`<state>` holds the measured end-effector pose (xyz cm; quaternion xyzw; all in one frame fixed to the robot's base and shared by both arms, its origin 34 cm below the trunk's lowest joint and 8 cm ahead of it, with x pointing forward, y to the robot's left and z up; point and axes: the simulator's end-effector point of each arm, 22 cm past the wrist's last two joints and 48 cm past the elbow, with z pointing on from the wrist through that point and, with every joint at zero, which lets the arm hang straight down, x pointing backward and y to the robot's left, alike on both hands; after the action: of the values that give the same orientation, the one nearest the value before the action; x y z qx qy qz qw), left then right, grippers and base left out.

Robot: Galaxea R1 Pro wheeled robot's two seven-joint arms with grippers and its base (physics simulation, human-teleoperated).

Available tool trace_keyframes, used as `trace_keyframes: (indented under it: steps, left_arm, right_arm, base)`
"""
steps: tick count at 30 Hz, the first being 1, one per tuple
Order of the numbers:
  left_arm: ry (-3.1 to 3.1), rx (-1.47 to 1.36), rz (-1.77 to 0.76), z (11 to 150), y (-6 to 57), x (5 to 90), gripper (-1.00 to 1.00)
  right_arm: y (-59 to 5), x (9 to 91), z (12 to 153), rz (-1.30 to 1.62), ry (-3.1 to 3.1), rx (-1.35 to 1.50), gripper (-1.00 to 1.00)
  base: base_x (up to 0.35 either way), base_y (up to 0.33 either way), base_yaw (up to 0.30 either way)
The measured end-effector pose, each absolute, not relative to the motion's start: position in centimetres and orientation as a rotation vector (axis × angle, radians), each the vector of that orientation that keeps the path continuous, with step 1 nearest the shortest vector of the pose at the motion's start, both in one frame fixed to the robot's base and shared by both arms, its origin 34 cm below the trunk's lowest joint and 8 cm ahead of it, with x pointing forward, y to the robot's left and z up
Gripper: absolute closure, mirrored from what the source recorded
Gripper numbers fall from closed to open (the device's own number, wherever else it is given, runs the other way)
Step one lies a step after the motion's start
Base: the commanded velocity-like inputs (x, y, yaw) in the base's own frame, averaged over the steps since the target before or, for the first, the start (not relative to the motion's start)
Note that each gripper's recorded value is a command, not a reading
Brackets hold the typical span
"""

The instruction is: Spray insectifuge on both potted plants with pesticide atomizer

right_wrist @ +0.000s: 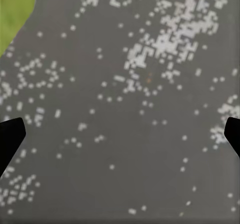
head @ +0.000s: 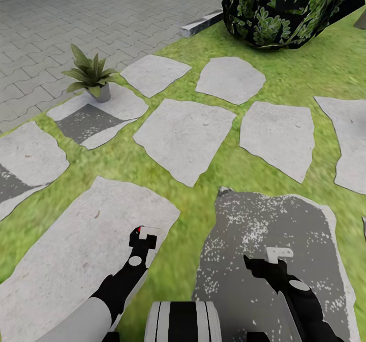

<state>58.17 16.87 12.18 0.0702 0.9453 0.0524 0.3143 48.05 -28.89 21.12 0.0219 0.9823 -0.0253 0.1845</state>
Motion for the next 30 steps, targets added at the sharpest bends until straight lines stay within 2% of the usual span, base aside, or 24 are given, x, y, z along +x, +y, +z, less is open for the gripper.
trace_keyframes:
  steps: [30]
  left_arm:
    - [2.452, 0.183, 0.143, 14.3, 16.9, 59.7, 1.0]
  right_arm:
    - [-28.8, 49.2, 22.9, -0.068, 2.728, 0.063, -1.0]
  base:
    - [0.0, 0.0, 0.0]
